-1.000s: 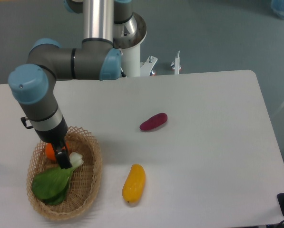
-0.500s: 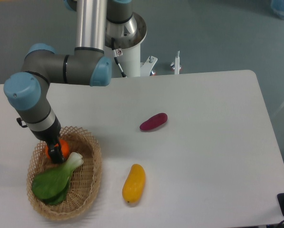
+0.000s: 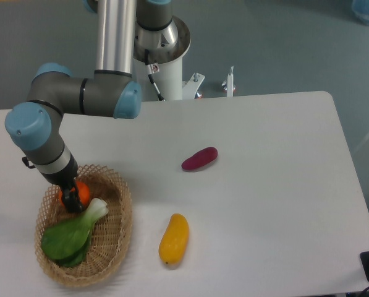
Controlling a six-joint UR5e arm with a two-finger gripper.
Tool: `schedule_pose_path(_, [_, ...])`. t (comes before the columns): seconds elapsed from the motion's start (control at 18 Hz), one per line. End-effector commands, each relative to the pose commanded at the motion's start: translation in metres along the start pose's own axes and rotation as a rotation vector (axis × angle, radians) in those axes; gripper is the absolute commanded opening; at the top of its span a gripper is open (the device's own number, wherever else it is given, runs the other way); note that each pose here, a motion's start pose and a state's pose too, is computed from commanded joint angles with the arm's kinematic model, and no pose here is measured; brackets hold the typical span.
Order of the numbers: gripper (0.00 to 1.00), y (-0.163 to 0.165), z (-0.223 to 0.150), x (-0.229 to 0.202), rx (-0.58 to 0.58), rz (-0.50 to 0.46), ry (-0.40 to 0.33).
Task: Pick up the orange from the basket
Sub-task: 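Lower the gripper onto the orange and close the fingers around it, then lift the orange out of the basket and carry it toward the mango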
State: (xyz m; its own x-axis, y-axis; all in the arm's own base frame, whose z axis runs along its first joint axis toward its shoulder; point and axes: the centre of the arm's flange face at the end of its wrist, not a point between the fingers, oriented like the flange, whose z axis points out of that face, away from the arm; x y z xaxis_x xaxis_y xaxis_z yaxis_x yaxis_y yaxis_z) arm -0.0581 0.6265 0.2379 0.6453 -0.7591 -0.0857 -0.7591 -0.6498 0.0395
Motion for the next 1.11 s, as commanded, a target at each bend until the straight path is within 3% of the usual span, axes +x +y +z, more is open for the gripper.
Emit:
schedule_pose_path(0.78, [0.95, -0.01, 0.008, 0.007, -0.005, -0.002, 0.015])
schedule_pose_path(1.11, [0.62, -0.01, 0.01, 0.007, -0.008, -0.031, 0.02])
